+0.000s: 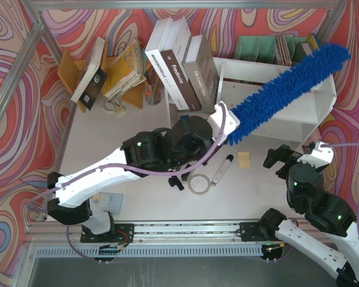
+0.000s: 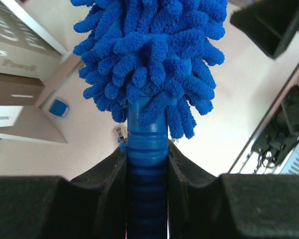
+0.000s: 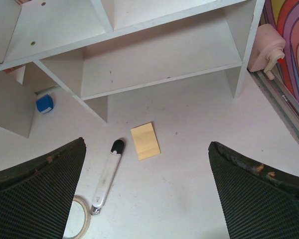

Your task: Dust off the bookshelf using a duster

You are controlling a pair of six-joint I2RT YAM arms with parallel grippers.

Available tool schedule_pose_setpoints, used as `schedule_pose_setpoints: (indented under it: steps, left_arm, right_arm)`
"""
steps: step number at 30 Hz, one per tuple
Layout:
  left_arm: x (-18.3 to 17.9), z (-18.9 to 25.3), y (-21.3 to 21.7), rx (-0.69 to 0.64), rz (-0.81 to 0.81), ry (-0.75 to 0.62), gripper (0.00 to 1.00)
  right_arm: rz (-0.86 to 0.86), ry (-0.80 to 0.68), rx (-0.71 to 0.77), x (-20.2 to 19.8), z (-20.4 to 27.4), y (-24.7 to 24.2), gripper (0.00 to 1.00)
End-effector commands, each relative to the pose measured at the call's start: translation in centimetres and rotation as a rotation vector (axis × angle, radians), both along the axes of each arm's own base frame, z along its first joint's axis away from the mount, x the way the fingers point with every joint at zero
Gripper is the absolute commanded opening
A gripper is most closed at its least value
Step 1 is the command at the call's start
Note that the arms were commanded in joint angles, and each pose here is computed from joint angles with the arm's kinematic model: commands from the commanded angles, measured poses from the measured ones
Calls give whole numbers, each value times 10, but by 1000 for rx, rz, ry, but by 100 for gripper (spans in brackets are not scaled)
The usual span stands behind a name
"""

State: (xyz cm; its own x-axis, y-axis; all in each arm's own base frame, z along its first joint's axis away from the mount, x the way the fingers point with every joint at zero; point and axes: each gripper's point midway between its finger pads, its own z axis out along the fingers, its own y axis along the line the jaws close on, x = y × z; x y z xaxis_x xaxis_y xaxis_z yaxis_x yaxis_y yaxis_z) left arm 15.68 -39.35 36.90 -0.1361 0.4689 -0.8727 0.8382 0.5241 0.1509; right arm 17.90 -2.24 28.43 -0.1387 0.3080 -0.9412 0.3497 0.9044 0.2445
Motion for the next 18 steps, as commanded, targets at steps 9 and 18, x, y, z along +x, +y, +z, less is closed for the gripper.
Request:
schedule_pose_setpoints:
  steps: [9,18]
  left_arm:
    - [34,32,-30,-119,17,-46,0]
    - [64,12,-60,-66,18,-1,0]
  right_arm:
    - [-28,-12,13,-4,0,-6,99]
    - [-25,-12,13,-4,0,-6,99]
